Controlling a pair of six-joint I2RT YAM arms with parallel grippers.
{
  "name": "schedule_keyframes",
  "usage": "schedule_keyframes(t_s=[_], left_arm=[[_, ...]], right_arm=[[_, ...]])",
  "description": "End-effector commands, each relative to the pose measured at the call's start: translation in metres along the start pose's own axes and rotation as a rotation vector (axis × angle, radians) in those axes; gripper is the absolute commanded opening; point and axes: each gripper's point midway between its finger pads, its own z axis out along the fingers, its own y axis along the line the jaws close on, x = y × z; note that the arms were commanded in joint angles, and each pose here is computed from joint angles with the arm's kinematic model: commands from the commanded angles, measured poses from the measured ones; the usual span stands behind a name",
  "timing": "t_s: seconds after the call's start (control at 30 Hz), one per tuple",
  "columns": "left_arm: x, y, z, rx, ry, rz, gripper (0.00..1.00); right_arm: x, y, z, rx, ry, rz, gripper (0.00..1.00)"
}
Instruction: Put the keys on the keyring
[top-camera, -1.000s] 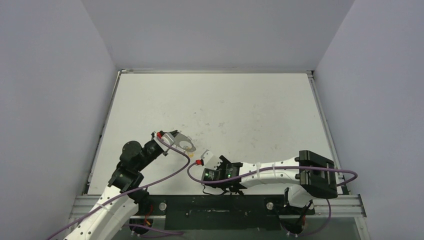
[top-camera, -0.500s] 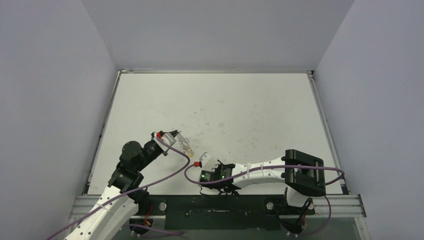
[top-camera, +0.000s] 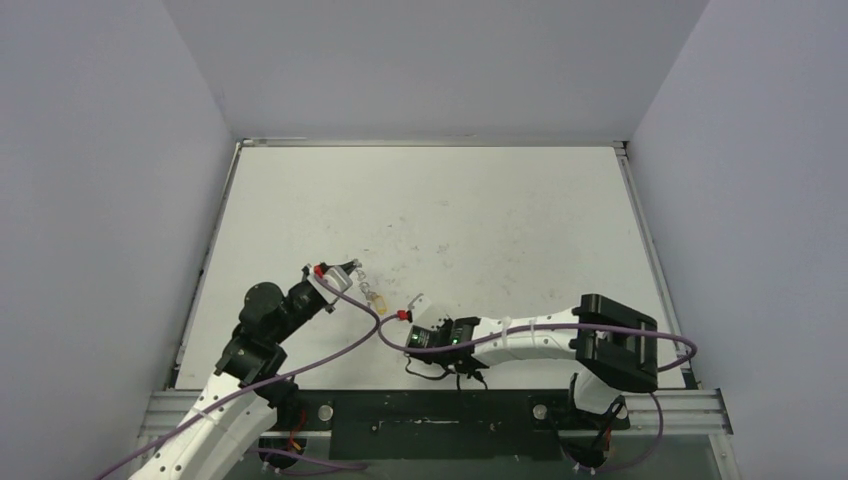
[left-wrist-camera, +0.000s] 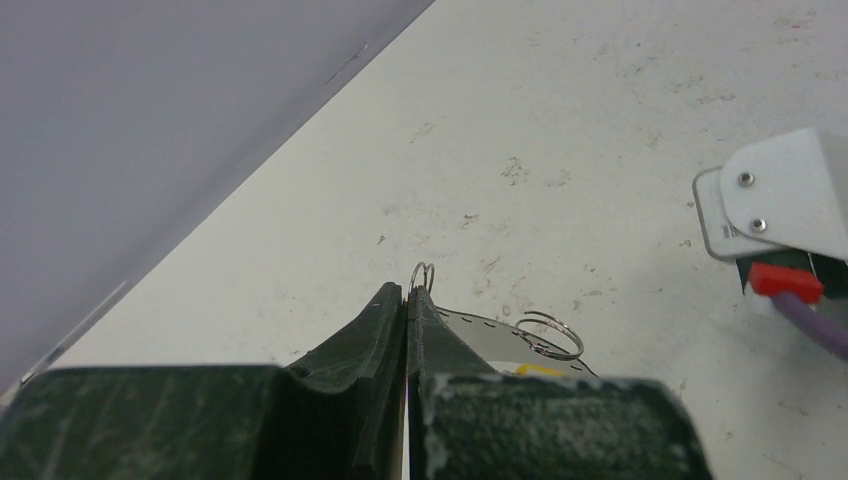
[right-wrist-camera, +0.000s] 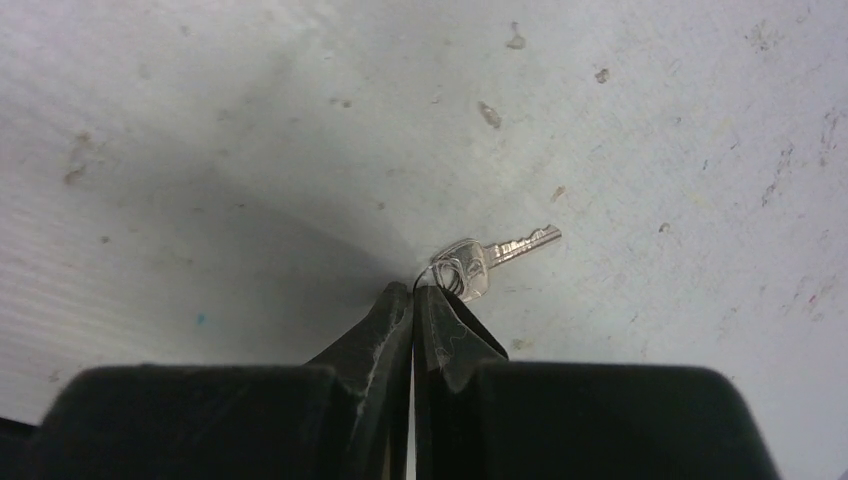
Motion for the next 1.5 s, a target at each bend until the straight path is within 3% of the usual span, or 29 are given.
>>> schedule_keyframes(t_s=[0.0, 0.33, 0.53, 0.7, 0.77, 0.83, 1.07, 1.47], left_arm=[[-0.031, 0.013, -0.002, -0.038, -0.075, 0.028, 0.0], [-0.023, -0.002, 0.01, 0.032, -0.096, -0.007, 0.0], [-0.018, -0.016, 0.022, 0.112, -0.106, -0.032, 0.0], [-0.015, -0.016, 0.027, 0.11, -0.112, -0.037, 0.0], [-0.013, -0.016, 0.027, 0.107, -0.111, -0.041, 0.0], [-0.013, -0.017, 0.027, 0.108, -0.11, -0.042, 0.0], [-0.014, -0.018, 0.027, 0.108, -0.125, -0.042, 0.0], [-0.01, -0.018, 0.025, 0.105, -0.107, -0.04, 0.0]], right_arm=[[-0.015, -0.015, -0.004, -0.091, -0.041, 0.132, 0.0], [-0.04, -0.04, -0.015, -0.364, -0.111, 0.412, 0.0], [-0.034, -0.051, -0.014, -0.415, -0.098, 0.44, 0.0], [-0.023, -0.045, -0.017, -0.321, -0.058, 0.334, 0.26], [-0.022, -0.046, -0.019, -0.232, -0.056, 0.283, 0.42], [-0.019, -0.045, -0.019, -0.169, -0.039, 0.241, 0.45], [-0.014, -0.05, -0.016, -0.017, -0.022, 0.162, 0.46], [-0.004, -0.032, 0.002, -0.057, 0.004, 0.158, 0.39]])
